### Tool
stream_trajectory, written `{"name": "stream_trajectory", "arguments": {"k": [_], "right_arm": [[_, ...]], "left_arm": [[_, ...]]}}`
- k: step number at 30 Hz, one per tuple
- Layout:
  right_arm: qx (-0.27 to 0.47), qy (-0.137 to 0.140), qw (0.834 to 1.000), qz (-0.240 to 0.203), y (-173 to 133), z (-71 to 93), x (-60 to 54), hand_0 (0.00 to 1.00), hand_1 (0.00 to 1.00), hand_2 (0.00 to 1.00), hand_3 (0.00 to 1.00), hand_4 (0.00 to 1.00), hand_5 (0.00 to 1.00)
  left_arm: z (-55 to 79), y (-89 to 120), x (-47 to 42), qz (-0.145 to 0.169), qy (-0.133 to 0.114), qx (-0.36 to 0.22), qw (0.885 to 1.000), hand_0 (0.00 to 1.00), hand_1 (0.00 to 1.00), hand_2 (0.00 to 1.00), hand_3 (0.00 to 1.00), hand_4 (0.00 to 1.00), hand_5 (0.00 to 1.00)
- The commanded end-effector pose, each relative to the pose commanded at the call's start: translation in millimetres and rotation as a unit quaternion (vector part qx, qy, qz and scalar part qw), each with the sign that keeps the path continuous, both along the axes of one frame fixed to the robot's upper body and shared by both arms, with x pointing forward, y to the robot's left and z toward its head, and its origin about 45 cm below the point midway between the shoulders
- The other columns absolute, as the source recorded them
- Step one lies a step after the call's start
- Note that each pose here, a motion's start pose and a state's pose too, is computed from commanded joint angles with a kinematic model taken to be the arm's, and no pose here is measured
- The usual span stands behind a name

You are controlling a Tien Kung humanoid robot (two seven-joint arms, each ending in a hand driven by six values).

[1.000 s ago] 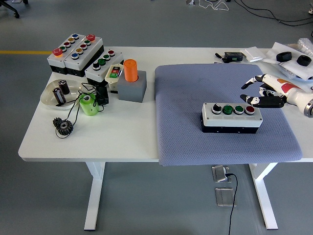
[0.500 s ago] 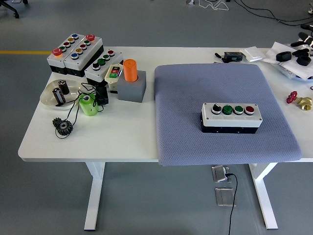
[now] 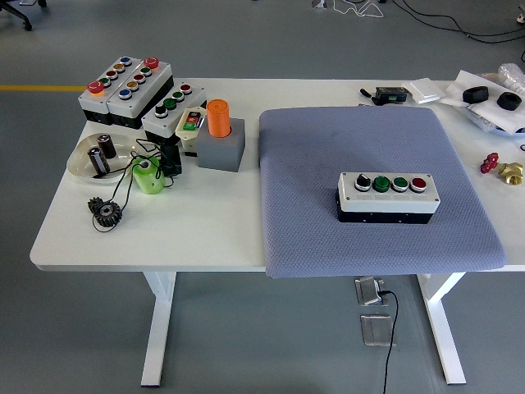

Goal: Pick up the button,place it on the desk,press the button,press the button

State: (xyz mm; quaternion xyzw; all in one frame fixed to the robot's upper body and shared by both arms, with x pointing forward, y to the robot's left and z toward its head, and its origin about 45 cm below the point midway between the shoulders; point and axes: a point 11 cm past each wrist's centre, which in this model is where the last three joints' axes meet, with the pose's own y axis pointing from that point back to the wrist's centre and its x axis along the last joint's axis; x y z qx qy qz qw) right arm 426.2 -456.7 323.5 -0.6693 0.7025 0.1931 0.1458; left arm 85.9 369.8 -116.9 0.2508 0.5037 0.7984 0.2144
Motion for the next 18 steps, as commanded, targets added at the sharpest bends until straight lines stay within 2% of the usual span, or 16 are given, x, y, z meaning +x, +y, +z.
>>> {"name": "stream_trajectory", "arguments": {"k": [5,18], "right_arm": [[0.101,-0.004,0.995,-0.005,-0.1,-0.8,-0.3,0.862,0.813,0.865,0.837,0.703,0.626],[0.107,0.006,0.994,-0.001,-0.3,-6.3,-0.8,0.896,0.829,0.868,0.846,0.691,0.632]], "left_arm": [[-0.1,0.0,-0.2,0.000,0.000,0.000,1.000,0.650,0.706,0.725,0.511,0.318,0.946],[-0.5,-0.1,-2.4,-0.001,0.004,-0.001,1.000,0.651,0.706,0.726,0.511,0.319,0.948]]}}
